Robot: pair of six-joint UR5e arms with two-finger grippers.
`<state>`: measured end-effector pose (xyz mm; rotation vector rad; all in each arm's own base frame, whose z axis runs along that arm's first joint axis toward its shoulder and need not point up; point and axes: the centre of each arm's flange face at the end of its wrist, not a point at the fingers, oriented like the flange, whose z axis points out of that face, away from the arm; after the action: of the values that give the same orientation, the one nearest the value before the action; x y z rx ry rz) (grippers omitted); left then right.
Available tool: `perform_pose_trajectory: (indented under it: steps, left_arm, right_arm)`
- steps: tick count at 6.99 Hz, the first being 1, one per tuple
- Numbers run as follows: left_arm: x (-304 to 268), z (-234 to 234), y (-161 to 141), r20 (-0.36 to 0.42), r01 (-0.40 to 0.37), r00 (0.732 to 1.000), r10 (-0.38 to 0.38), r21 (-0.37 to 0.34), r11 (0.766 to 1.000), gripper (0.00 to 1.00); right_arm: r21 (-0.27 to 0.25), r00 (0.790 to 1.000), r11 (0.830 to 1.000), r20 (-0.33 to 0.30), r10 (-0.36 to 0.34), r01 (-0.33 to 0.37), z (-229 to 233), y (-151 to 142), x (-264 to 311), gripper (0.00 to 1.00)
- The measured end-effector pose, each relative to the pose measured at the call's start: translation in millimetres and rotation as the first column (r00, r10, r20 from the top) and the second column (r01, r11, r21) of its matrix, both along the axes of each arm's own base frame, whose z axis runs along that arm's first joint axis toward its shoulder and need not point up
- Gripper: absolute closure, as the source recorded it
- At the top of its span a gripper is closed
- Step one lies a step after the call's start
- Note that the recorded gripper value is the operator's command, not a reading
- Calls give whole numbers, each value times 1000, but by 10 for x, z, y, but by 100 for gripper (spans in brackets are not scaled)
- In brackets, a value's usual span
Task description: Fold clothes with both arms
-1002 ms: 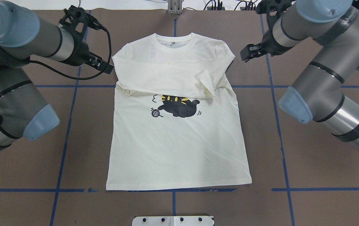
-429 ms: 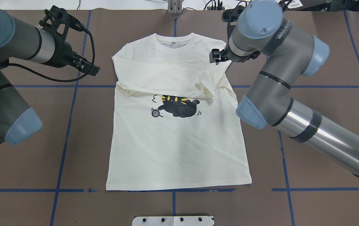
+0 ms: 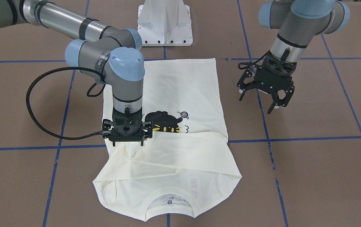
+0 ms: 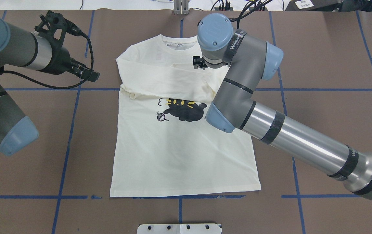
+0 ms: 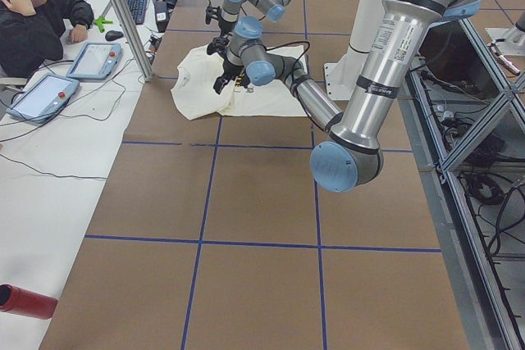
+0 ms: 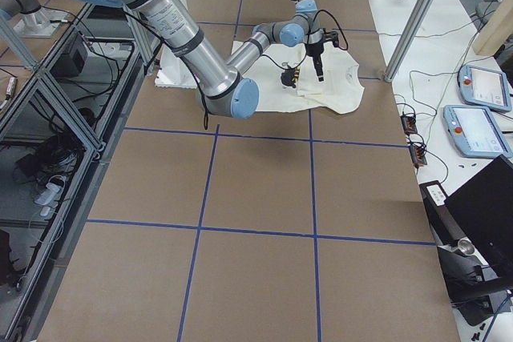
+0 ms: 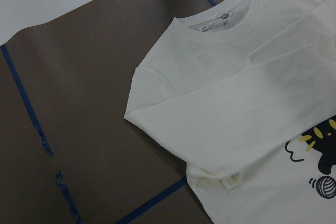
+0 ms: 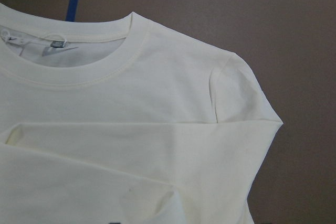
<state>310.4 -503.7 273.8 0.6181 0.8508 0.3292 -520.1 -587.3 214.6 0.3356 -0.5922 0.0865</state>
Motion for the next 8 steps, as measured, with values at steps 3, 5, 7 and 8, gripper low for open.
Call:
perform_pose_trajectory:
  steps: [3,5,7,8]
  left_arm:
    - [-102,-28,108,-49,22,999,-22,5,1000,0]
    - [-150,-101,162,-77,42,996,-43,-5,999,0]
    - [-176,-103,191,-81,46,996,-47,-7,999,0]
    - [-184,-105,201,-82,46,996,-47,-7,999,0]
  right_arm:
    - [9,998,1000,-52,-29,30,68,105,-377,27]
    - [21,994,998,-98,-55,57,196,259,-621,32]
    - [55,983,992,-151,-103,112,280,302,-705,89]
    - [71,977,988,-174,-123,137,304,279,-696,100]
